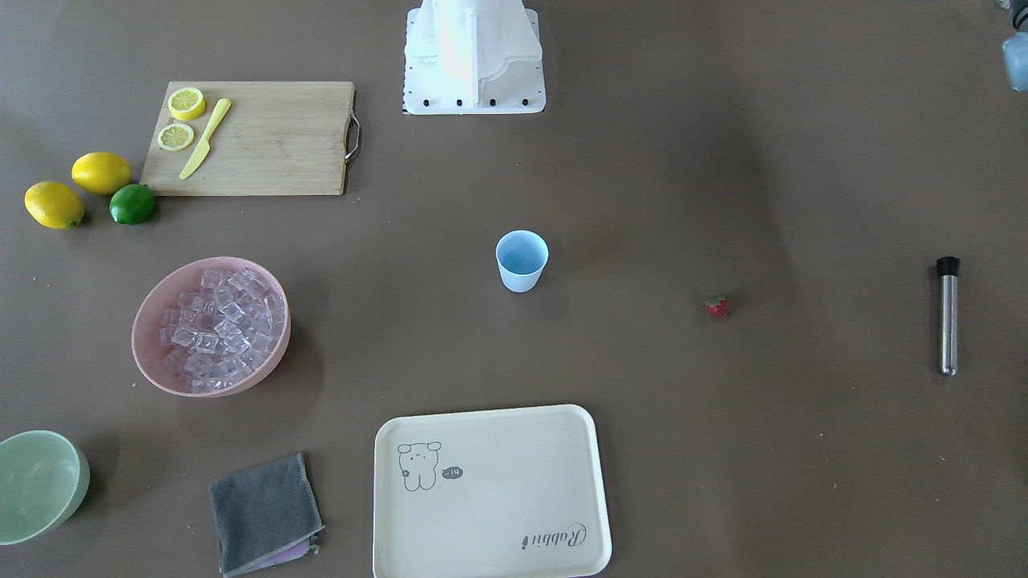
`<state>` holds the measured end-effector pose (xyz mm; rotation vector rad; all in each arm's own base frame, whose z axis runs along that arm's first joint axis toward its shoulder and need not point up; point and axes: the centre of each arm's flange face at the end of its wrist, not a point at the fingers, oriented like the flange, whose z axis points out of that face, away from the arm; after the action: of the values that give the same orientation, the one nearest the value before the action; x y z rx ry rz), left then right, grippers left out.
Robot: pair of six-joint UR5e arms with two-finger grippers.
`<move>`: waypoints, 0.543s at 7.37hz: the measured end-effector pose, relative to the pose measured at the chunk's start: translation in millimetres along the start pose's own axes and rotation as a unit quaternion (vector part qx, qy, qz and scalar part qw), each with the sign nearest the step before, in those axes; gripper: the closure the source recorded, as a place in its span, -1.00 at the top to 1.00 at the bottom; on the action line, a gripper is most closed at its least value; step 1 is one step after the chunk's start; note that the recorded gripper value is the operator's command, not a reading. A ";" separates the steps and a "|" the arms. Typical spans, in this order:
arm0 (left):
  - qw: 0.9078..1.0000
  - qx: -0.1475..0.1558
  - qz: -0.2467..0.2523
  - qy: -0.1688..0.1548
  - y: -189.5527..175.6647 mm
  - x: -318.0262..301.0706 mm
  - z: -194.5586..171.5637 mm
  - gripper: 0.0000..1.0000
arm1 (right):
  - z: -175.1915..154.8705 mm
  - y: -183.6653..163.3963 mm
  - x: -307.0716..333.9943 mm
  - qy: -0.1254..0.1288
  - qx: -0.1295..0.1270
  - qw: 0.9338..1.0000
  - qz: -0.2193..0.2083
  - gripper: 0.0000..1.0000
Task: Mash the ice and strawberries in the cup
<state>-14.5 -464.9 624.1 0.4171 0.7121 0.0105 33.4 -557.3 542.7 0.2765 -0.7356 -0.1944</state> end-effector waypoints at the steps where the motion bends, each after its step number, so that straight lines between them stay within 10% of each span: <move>1: 1.000 0.000 0.000 0.000 0.2 0.0 -0.2 0.95 | -2.1 2.2 -0.5 0.000 0.001 1.000 0.000 0.99; 4: 1.000 0.002 0.003 -0.002 -5.8 1.3 1.4 0.95 | -12.0 -15.0 -19.6 -0.001 0.014 1.000 -0.012 0.99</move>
<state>-13.4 -470.5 622.0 0.4236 0.7066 0.0130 26.2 -564.1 517.1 0.3112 -0.7377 -0.2071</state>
